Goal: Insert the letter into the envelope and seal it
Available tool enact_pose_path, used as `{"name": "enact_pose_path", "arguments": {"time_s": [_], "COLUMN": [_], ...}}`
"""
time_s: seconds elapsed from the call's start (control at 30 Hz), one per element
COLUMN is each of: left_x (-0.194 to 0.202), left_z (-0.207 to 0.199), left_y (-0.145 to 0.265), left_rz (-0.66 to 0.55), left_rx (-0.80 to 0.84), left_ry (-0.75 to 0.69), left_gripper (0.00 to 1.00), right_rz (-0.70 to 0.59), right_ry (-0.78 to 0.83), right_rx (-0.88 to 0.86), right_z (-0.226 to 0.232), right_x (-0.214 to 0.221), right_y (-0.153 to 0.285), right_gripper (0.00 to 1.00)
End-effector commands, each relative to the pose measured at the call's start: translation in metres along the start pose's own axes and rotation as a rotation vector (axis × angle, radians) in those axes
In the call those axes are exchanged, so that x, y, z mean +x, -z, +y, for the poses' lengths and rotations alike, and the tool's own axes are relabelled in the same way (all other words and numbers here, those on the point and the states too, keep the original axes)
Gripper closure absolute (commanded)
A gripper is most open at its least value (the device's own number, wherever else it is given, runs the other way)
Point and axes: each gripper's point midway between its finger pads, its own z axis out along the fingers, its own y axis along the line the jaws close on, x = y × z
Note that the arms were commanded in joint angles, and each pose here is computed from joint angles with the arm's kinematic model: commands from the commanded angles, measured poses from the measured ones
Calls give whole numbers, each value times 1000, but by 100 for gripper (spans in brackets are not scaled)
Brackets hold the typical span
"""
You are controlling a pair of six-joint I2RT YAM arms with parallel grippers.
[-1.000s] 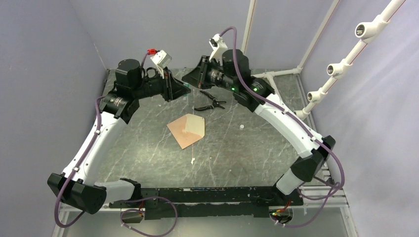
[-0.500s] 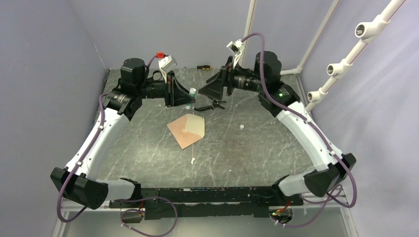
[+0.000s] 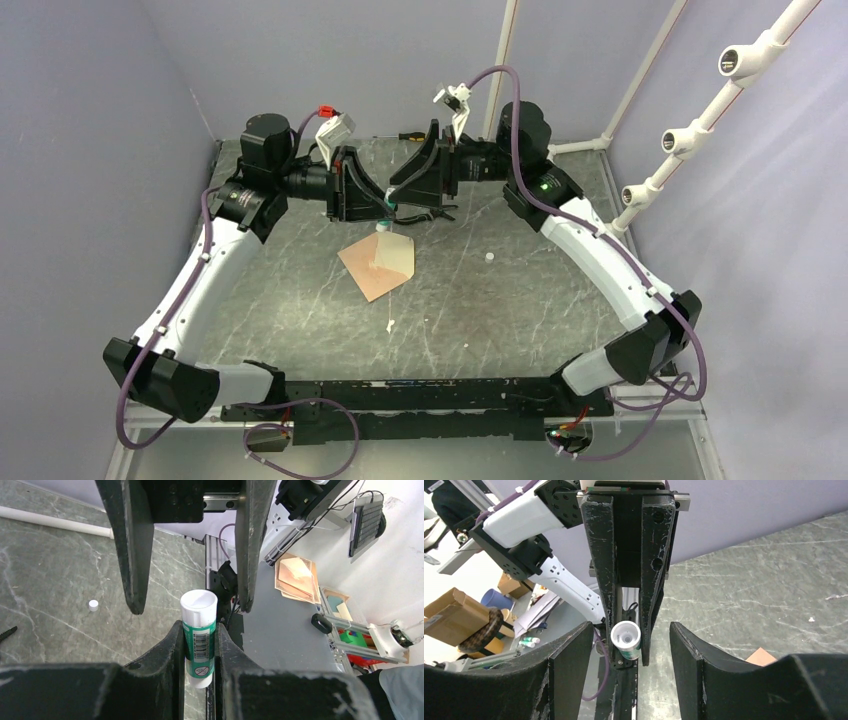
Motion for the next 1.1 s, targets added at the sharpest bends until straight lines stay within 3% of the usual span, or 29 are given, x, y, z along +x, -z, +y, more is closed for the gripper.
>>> {"name": "enact_pose_path", "arguments": {"time_s": [0.0, 0.1, 0.2, 0.33, 0.43, 0.6, 0.7, 0.77, 0.8, 0.87, 0.97, 1.07], "left_x": [-17, -17, -19, -22, -23, -15, -7, -2, 0, 4, 5, 1], "left_z": [-19, -13, -7, 7, 41, 118, 145, 150, 147, 138, 109, 80], "left_y": [1, 0, 0, 1, 10, 49, 70, 71, 65, 52, 31, 22], "left_rz": [-15, -20, -29, -44, -73, -126, -153, -152, -141, -109, -76, -41], "left_rx": [65, 42, -4, -94, -310, -773, -952, -965, -927, -827, -631, -498], "left_ry": [-72, -72, -82, -89, -98, -42, 5, 5, 6, -9, -55, -58], "left_gripper": [98, 98, 97, 97, 98, 98, 98, 98, 98, 97, 98, 97], "right_rz": [-23, -7, -2, -42, -152, -261, -282, -291, -285, -299, -339, -328], "right_ry": [69, 68, 59, 43, -32, -293, -375, -359, -341, -294, -197, -87], "right_rx": [-46, -65, -52, 19, 256, 879, 1005, 961, 910, 815, 671, 621], "right_z": [19, 22, 19, 8, -27, -116, -127, -121, -116, -100, -76, -64], "right_x": [-17, -14, -14, -21, -33, -10, -7, -16, -19, -29, -42, -46], "right_y": [-1, -5, -7, -10, -19, -8, -9, -20, -27, -30, -21, 0], "right_gripper": [39, 53, 77, 98, 100, 100, 100, 100, 96, 63, 29, 25]}}
